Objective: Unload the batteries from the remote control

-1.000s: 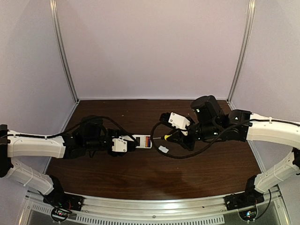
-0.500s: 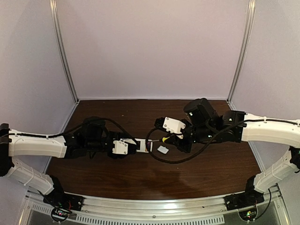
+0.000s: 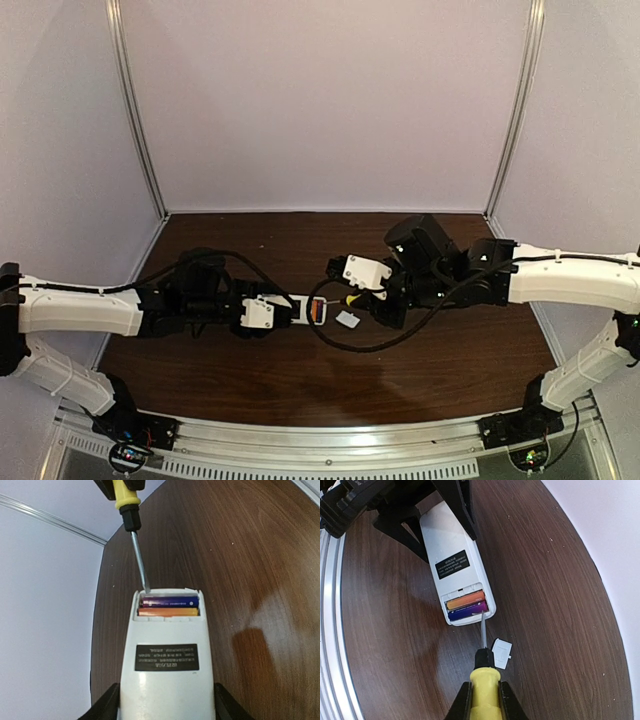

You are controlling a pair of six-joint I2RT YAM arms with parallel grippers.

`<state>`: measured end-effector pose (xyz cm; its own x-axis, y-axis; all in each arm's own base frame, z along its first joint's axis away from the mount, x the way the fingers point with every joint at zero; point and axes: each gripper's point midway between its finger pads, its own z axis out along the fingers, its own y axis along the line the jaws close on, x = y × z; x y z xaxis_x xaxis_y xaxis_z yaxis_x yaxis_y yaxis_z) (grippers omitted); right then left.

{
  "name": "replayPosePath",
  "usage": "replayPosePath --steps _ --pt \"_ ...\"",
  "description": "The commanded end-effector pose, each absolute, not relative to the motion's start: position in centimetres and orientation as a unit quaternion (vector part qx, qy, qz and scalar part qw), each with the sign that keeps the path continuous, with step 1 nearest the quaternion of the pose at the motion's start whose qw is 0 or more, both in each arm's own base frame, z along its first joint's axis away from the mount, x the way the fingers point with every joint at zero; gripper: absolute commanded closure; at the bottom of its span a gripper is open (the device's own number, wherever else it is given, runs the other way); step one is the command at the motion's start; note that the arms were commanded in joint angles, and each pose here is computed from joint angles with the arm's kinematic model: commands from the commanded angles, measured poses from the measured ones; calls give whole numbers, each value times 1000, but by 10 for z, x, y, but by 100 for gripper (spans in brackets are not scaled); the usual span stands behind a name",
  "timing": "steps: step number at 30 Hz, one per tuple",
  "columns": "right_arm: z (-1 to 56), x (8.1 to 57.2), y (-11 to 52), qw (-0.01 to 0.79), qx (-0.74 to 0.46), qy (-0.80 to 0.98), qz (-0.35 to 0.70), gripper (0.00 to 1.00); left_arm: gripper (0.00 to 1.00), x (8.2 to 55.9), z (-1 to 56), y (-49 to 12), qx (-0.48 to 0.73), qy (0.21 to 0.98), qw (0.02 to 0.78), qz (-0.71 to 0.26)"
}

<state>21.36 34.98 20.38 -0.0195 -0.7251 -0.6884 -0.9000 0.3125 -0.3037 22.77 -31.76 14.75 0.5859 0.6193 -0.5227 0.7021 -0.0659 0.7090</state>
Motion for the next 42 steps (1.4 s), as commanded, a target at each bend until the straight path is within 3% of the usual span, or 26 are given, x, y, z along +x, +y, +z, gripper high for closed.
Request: replayPosePath --steps 1,42 --pt "212 219 356 415 -574 699 98 100 100 229 163 -328 721 444 530 -54" --pt "201 212 369 409 -589 692 85 100 100 218 157 -332 731 444 511 -87"
